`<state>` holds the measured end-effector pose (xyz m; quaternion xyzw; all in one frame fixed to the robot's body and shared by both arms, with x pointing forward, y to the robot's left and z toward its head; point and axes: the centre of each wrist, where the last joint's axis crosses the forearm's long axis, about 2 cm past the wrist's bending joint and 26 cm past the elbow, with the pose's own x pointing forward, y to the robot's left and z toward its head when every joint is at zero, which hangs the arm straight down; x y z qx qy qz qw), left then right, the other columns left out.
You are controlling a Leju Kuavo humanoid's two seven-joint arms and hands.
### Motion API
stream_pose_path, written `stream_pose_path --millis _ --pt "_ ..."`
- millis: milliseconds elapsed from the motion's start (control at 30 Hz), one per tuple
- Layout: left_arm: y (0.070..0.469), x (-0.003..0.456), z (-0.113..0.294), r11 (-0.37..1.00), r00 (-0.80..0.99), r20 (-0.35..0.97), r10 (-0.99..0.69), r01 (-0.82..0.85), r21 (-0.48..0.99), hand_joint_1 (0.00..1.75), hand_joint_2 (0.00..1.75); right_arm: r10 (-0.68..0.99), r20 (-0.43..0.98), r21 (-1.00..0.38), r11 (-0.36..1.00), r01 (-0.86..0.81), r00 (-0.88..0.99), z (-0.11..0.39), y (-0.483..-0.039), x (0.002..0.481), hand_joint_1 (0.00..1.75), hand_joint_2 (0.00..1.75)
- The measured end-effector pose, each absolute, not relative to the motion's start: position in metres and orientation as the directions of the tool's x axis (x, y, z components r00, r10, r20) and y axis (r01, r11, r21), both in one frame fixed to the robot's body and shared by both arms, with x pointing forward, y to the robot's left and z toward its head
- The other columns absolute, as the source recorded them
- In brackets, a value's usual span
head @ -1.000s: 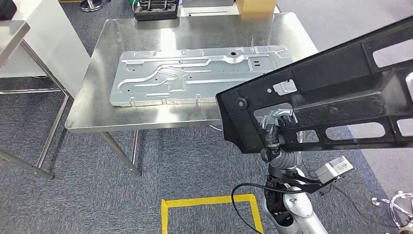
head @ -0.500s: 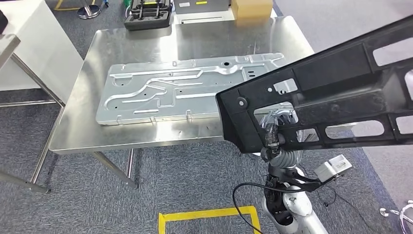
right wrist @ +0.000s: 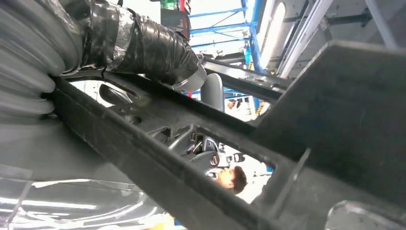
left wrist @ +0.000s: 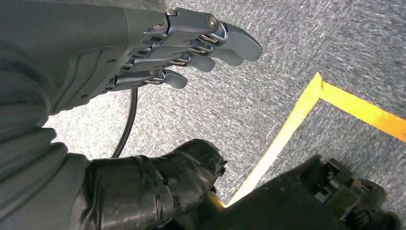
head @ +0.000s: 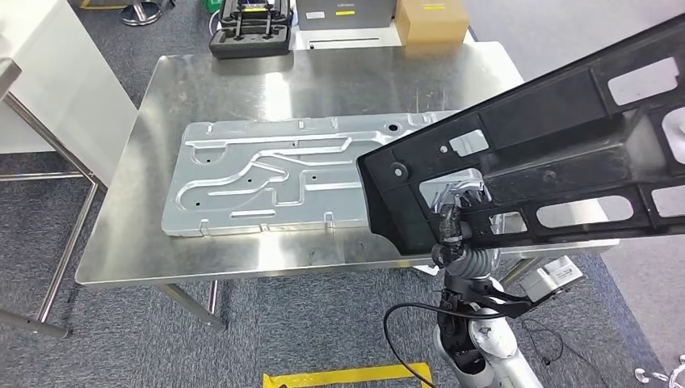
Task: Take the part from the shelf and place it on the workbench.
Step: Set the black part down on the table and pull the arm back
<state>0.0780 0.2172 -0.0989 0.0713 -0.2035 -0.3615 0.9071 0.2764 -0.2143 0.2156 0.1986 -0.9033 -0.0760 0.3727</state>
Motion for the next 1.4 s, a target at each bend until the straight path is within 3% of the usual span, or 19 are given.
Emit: stream_pose_path --millis 1400 --pt "0.23 0.08 -0.1 0.732 0.668 0.299 -0.682 0.617 0.29 0.0 1.75 -0.434 0.666 0.318 0.901 -0.295 -0.607 0.209 -0.208 0.284 1.75 1.75"
